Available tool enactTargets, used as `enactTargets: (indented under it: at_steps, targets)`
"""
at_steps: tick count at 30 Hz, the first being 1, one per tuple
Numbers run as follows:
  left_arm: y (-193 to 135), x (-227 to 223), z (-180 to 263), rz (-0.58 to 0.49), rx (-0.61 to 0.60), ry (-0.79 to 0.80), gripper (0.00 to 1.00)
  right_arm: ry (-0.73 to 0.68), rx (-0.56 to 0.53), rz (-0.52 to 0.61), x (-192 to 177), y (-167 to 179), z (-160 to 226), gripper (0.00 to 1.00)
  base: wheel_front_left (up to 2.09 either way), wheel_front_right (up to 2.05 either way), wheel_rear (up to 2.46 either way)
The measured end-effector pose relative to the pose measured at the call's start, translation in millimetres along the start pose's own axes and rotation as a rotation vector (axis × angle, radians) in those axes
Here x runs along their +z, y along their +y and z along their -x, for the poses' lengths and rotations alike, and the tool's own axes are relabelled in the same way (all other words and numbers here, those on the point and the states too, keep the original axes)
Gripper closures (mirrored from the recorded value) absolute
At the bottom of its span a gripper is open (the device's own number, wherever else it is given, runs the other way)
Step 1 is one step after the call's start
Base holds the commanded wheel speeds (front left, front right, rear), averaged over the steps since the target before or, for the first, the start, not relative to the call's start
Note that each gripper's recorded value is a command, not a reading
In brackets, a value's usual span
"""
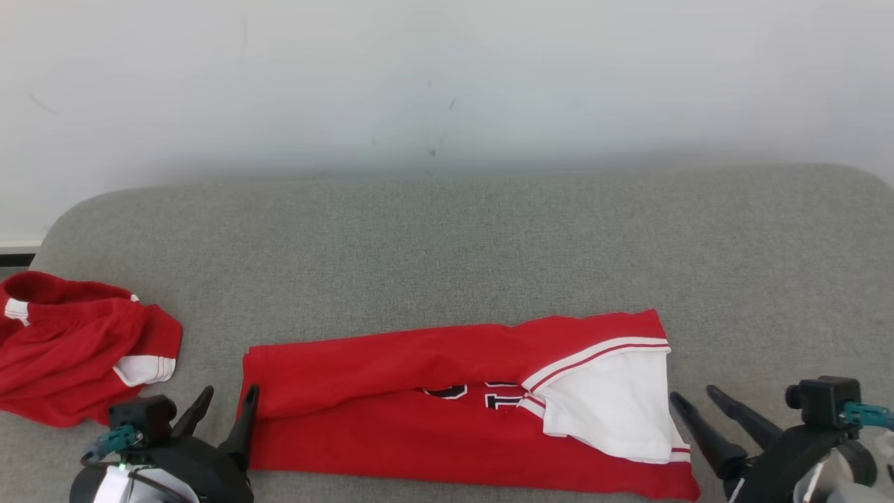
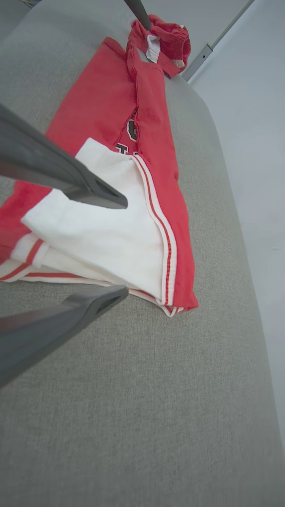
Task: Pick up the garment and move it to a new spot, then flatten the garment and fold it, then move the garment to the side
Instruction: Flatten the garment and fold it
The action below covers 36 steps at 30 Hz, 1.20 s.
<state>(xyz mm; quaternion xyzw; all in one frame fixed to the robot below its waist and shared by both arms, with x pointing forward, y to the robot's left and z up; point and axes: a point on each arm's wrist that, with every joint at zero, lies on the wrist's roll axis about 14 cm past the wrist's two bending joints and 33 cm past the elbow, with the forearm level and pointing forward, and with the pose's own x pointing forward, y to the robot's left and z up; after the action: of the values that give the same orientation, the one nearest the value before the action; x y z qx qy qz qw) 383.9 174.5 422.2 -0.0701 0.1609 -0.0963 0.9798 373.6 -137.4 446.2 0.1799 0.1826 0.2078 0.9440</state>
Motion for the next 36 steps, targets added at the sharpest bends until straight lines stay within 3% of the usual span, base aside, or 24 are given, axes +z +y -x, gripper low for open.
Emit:
enactTargets:
  at_steps: [21, 36]
  targets:
    - [18, 4, 44, 0.071, 0.148, -0.100, 0.00, -0.129, -0.174, 0.076, 14, -19, 25, 0.00, 0.00, 0.00, 0.00]
    - [13, 28, 59, 0.055, 0.142, -0.209, 0.00, -0.184, -0.203, 0.090, 22, -15, 26, 0.00, 0.00, 0.00, 0.00]
